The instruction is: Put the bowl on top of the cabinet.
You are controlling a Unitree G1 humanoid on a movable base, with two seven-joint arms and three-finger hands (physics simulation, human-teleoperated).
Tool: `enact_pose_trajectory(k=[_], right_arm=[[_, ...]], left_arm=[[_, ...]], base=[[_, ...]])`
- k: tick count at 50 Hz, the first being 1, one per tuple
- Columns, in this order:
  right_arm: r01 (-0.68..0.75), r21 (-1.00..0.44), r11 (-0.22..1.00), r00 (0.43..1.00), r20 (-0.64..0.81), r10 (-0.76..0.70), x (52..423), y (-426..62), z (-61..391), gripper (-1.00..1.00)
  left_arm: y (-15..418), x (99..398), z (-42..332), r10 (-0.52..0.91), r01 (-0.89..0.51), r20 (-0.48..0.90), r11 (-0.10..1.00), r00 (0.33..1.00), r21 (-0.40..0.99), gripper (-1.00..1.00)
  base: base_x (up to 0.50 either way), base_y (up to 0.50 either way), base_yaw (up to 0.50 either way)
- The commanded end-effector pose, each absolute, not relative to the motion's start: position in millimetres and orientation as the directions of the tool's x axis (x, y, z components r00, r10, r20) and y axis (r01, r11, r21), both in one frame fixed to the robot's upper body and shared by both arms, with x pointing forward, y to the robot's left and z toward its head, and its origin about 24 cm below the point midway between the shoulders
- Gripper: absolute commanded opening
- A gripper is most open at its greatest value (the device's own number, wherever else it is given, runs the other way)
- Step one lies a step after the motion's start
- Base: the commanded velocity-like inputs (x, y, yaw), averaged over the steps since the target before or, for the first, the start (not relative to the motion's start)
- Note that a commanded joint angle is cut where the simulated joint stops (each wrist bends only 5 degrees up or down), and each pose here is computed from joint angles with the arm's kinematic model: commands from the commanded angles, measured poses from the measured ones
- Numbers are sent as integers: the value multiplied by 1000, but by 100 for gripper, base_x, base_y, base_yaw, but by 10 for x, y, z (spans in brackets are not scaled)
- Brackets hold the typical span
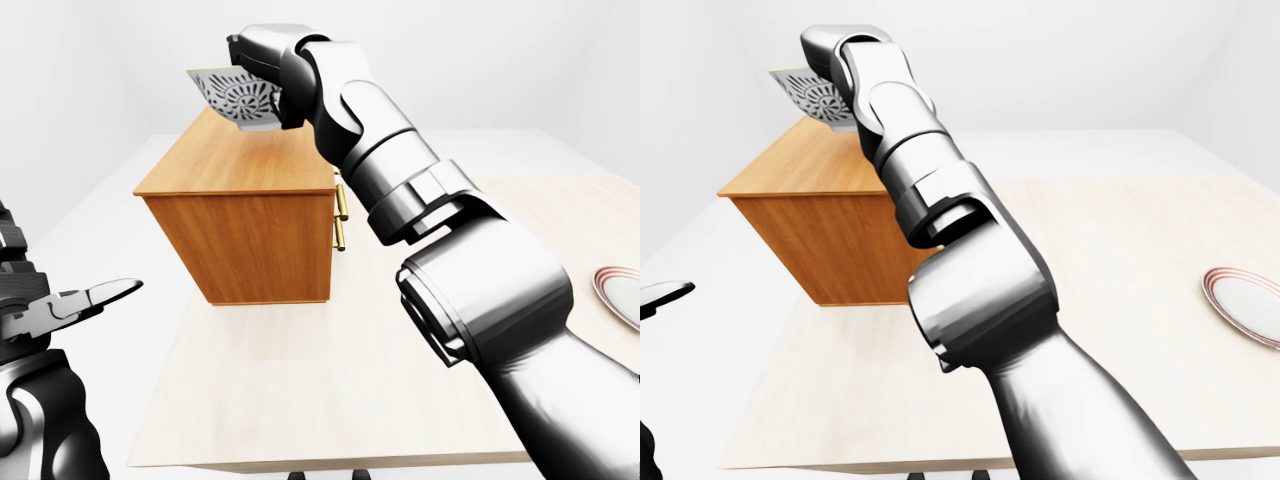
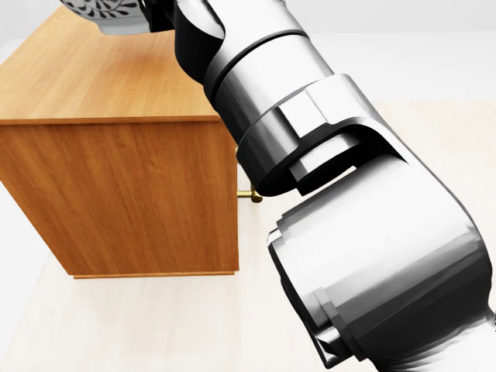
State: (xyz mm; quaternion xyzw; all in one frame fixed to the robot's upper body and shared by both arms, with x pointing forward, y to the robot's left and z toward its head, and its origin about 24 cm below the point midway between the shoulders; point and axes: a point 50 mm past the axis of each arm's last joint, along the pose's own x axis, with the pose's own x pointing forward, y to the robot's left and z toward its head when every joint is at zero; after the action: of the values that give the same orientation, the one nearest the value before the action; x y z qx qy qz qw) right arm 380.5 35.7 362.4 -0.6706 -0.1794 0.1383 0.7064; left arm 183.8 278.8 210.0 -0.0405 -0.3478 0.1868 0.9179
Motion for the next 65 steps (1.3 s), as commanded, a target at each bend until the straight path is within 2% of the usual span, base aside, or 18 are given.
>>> enact_pose_trajectory(k=[1,15,31,53,56,59,60,65], right_arm=[[56,-996,71,901,81,426,3842,320,3562,-100],[14,-1000,22,922,22,387,3955,223,3279,-100],[-14,-1000,-4,926,-14,376,3984,202,3161,-100],[-8,-1000,-12,930,-12,367,3981,169,3239,-100],[0,-1000,-9,931,-3,366,3978,161,3274,-76],[0,-1000,-12,932,-5,362,3984,151,3265,-65],[0,-1000,-12,932,-4,362,3983,151,3267,-48],[5,-1000,-13,932,0,362,3979,150,3289,-32]], left_arm=[[2780,1838,2097,369,-313,623,928,690,-204,100],[2777,1835,2096,369,-312,623,928,690,-204,100],[2782,1836,2092,369,-312,622,928,691,-204,100],[2775,1845,2087,368,-310,619,929,694,-204,100],[2774,1852,2081,367,-310,617,929,696,-203,100],[2776,1842,2095,368,-310,622,928,691,-205,100],[2776,1843,2095,368,-310,622,928,691,-205,100],[2771,1846,2085,367,-310,619,929,694,-203,100]], base=[[0,0,0],[0,0,0],[0,0,0],[0,0,0],[0,0,0],[0,0,0],[0,0,0],[0,0,0]])
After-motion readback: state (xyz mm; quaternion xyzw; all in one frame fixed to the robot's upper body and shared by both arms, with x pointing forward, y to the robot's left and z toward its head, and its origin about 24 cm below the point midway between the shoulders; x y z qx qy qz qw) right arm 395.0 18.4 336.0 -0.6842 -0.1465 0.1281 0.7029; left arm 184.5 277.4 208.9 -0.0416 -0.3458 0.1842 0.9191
